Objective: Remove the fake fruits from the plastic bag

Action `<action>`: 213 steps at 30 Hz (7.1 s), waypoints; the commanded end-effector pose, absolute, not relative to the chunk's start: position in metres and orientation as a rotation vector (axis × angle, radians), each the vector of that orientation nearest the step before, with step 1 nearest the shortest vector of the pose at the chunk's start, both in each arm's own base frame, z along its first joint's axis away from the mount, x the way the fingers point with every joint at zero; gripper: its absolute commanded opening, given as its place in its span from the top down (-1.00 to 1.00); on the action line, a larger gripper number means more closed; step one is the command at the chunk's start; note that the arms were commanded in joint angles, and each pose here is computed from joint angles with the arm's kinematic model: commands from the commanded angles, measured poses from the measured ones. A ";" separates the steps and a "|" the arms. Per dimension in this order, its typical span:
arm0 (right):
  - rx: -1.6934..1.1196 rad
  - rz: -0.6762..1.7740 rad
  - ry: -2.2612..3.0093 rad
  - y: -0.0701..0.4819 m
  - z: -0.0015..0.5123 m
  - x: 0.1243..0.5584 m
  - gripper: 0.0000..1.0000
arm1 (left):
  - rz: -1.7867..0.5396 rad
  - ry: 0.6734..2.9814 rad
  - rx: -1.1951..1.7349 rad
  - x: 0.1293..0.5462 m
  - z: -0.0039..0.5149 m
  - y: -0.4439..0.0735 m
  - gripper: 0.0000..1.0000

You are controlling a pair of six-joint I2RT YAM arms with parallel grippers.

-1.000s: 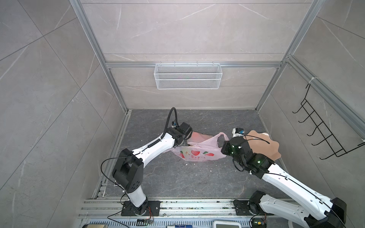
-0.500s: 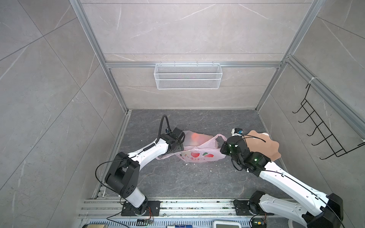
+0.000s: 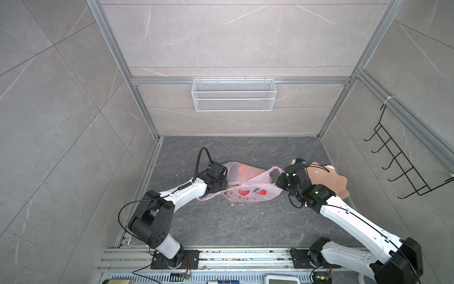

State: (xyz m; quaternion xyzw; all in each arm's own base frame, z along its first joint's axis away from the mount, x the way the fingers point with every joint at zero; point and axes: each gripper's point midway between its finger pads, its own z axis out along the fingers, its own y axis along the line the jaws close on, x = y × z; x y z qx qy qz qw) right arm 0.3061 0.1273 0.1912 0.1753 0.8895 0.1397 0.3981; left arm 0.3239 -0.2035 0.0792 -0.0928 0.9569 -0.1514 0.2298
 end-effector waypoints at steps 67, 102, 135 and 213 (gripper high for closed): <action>-0.713 -0.165 2.550 0.214 0.153 0.301 -0.86 | -0.602 2.303 0.178 0.358 0.183 -0.231 0.69; -0.028 0.355 2.511 0.218 0.177 0.358 0.91 | -0.405 2.242 0.239 0.312 0.172 -0.214 -0.77; 0.469 0.865 2.316 0.125 0.181 0.441 1.00 | -0.464 2.328 -0.048 0.338 0.125 -0.152 0.94; 0.166 0.700 2.404 0.165 0.149 0.388 1.00 | -0.982 2.134 -0.228 0.376 0.170 -0.177 0.98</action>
